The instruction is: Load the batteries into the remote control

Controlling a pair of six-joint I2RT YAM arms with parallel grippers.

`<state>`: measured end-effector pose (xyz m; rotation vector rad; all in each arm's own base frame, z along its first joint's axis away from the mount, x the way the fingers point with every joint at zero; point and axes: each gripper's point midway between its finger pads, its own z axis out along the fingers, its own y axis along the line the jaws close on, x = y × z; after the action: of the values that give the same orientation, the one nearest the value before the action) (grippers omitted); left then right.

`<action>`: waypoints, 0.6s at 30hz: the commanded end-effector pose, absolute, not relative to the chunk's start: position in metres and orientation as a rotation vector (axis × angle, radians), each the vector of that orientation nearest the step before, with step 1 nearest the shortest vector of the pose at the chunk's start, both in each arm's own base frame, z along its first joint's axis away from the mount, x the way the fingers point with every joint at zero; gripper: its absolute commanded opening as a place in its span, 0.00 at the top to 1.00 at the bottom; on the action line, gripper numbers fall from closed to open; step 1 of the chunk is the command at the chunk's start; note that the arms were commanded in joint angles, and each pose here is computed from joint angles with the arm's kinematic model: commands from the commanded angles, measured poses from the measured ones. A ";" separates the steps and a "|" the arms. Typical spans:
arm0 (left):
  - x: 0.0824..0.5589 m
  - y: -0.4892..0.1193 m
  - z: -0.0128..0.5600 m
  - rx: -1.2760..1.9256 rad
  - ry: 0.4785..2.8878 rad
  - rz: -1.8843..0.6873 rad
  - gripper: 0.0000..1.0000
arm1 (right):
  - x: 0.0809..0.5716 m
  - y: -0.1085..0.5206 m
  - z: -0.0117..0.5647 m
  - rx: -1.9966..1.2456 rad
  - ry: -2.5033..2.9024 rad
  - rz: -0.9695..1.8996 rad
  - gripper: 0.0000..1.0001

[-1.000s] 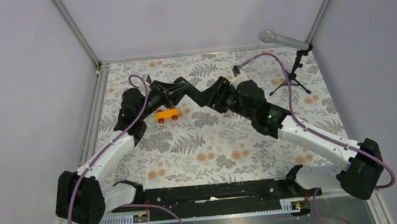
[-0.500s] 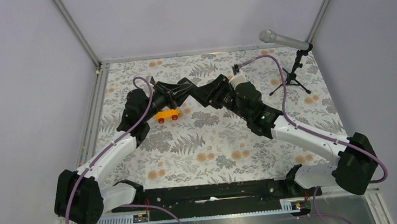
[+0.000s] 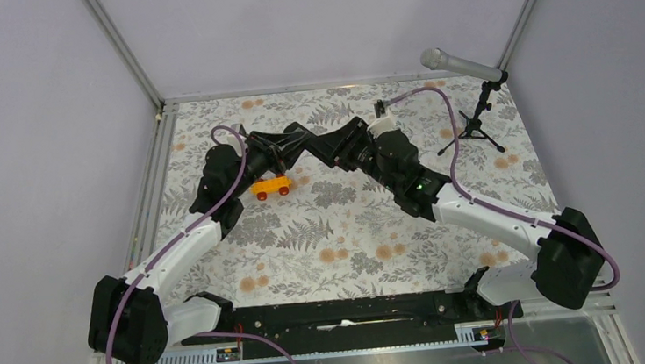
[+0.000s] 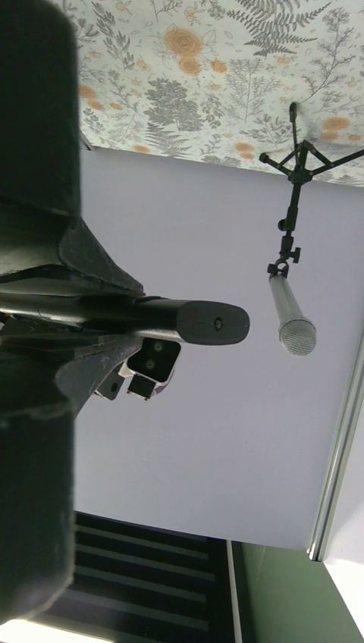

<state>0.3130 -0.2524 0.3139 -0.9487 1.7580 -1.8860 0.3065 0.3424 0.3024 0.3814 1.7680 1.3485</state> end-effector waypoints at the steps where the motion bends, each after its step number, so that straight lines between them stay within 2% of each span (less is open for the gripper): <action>1: 0.258 -0.272 0.404 -0.574 1.647 -2.176 1.00 | 0.320 0.323 0.270 0.419 1.889 1.096 0.56; 4: 0.258 -0.271 0.406 -0.596 1.623 -2.224 1.00 | 0.324 0.308 0.261 0.460 1.897 0.998 0.59; 5: 0.257 -0.271 0.409 -0.590 1.607 -2.243 1.00 | 0.325 0.306 0.258 0.462 1.895 0.984 0.57; 7: 0.258 -0.272 0.409 -0.571 1.613 -2.239 1.00 | 0.326 0.310 0.259 0.439 1.879 1.007 0.44; 10: 0.262 -0.272 0.396 -0.556 1.653 -2.177 1.00 | 0.319 0.320 0.285 0.346 1.819 1.098 0.19; 12: 0.265 -0.273 0.379 -0.561 1.723 -2.096 1.00 | 0.309 0.320 0.312 0.260 1.763 1.172 0.08; 15: 0.268 -0.271 0.362 -0.460 1.819 -1.944 1.00 | 0.293 0.310 0.347 0.125 1.697 1.245 0.01; 18: 0.265 -0.269 0.347 -0.276 1.876 -1.820 1.00 | 0.269 0.301 0.366 -0.047 1.686 1.311 0.01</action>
<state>0.2933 -0.2667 0.3251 -0.6981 1.8537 -1.8879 0.2969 0.3168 0.3132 0.2022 1.8054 1.2217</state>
